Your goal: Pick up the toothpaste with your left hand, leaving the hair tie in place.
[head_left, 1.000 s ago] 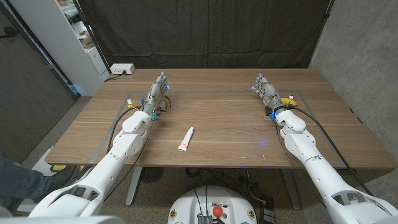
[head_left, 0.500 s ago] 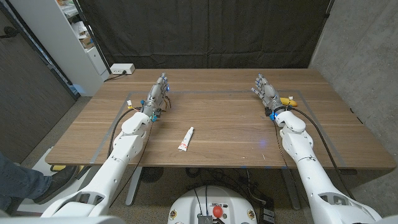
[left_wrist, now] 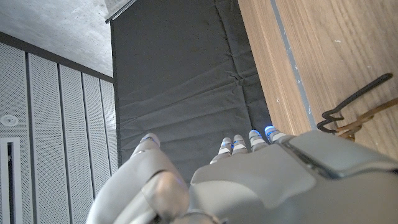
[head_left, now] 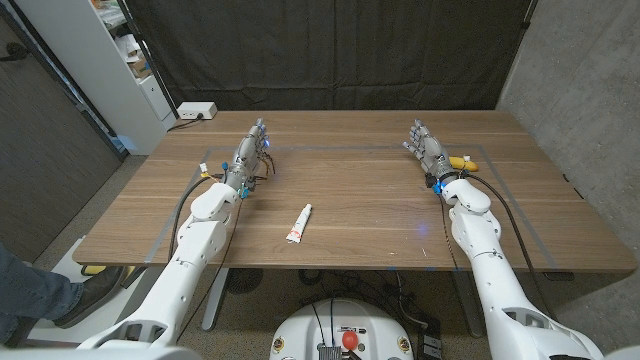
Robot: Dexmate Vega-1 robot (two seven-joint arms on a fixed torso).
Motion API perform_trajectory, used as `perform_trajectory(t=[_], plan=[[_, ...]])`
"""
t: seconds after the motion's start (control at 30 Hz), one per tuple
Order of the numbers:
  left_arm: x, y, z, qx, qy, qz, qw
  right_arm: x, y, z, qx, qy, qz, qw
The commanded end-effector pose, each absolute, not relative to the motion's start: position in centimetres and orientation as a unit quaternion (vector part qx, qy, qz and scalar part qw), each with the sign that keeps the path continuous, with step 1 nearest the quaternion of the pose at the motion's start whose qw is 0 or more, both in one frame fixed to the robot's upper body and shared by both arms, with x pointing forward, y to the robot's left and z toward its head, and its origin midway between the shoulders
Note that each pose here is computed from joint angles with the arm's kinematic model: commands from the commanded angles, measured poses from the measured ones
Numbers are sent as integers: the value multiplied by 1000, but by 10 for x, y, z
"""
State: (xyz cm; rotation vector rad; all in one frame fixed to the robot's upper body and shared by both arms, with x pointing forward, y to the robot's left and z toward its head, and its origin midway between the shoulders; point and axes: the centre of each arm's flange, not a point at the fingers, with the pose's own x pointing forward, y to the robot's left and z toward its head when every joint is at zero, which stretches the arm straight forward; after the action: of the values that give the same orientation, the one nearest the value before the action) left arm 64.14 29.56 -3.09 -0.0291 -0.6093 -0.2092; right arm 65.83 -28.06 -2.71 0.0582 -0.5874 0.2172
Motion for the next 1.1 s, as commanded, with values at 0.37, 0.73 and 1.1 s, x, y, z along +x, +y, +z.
perform_trajectory(t=[0.37,0.73,1.1], plan=[[626,291,-39,-11,-325,-97,941,662,-283,-27,31,-288,107,951],[619,288,-45,-8,-326,-94,941,663,-284,-26,32,-290,108,950],[611,291,-50,-6,-331,-89,939,664,-286,-30,35,-288,105,951]])
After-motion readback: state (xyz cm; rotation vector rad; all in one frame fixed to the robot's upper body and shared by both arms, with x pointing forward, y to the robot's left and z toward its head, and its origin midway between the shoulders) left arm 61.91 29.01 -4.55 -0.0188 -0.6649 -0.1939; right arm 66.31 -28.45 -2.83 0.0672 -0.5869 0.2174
